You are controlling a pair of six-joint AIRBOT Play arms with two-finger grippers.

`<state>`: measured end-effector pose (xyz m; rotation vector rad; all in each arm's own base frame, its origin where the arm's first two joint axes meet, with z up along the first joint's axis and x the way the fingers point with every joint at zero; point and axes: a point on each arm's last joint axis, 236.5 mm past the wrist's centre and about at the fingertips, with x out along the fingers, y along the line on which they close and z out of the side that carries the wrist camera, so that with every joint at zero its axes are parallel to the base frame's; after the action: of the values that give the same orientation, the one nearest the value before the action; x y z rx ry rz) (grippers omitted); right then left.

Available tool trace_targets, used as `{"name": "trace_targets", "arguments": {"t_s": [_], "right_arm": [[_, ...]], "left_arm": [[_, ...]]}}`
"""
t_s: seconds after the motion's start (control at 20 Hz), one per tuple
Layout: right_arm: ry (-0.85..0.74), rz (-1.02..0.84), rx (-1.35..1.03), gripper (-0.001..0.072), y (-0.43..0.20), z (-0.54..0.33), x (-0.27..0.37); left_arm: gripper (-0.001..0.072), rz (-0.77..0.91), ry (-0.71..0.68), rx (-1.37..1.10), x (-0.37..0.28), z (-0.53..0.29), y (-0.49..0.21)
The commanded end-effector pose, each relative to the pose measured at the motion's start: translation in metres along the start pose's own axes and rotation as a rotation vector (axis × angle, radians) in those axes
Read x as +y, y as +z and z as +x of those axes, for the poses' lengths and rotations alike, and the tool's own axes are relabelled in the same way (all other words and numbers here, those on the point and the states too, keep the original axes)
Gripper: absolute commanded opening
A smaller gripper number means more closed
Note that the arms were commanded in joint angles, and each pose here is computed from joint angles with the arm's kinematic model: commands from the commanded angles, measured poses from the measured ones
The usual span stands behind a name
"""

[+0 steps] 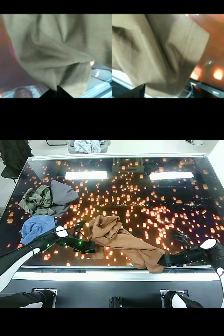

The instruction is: Fold the shirts.

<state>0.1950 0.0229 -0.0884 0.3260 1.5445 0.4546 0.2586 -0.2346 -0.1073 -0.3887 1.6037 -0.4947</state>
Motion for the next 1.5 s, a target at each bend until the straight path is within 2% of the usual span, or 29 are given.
{"name": "trace_targets", "arguments": {"t_s": [0.0,0.05,0.1,0.15,0.25,0.35,0.45,0.55,0.65,0.75,0.95,1.2,1.35,1.45], "right_arm": [[0.027,0.048,-0.045,0.0685,0.007,0.015,0.0],[0.05,0.054,-0.056,0.0485,0.01,0.017,0.003],[0.073,0.044,-0.076,0.0079,0.015,0.017,0.008],[0.093,0.026,-0.103,0.0042,0.023,0.013,0.014],[0.122,-0.085,-0.138,0.0041,0.042,-0.012,0.027],[0.06,-0.206,-0.248,0.004,0.081,-0.069,0.038],[-0.104,-0.383,-0.479,0.0041,0.13,-0.17,0.064],[-0.329,-0.569,-0.797,0.0041,0.154,-0.303,0.121],[-0.583,-0.712,-1.174,0.0041,0.131,-0.441,0.199],[-0.715,-0.749,-1.415,0.0041,0.075,-0.517,0.26],[-0.707,-0.746,-1.564,0.0041,0.011,-0.543,0.313],[-0.701,-0.711,-1.509,0.0041,0.005,-0.53,0.306],[-0.619,-0.622,-1.362,0.0041,0.025,-0.501,0.279],[-0.547,-0.567,-1.13,0.0041,0.051,-0.458,0.243]], "left_arm": [[0.0029,-0.012,0.001,-0.035,-0.003,0.002,0.011],[0.0028,0.004,-0.004,-0.048,-0.007,-0.002,0.014],[0.0028,0.021,-0.01,-0.065,-0.011,-0.007,0.019],[0.0028,0.046,-0.011,-0.095,-0.017,-0.016,0.027],[0.0026,0.147,0.011,-0.204,-0.034,-0.054,0.051],[0.0026,0.285,0.041,-0.388,-0.064,-0.124,0.081],[0.0026,0.411,0.034,-0.655,-0.114,-0.231,0.103],[0.0026,0.51,-0.01,-0.962,-0.17,-0.364,0.096],[0.0026,0.598,-0.027,-1.266,-0.213,-0.495,0.052],[0.0026,0.668,-0.026,-1.519,-0.24,-0.593,-0.012],[0.0026,0.788,-0.128,-1.696,-0.282,-0.651,-0.101],[0.0026,0.8,-0.142,-1.763,-0.286,-0.666,-0.12],[0.0026,0.771,-0.035,-1.776,-0.271,-0.669,-0.103],[0.0026,0.728,0.08,-1.719,-0.251,-0.657,-0.066]]}}
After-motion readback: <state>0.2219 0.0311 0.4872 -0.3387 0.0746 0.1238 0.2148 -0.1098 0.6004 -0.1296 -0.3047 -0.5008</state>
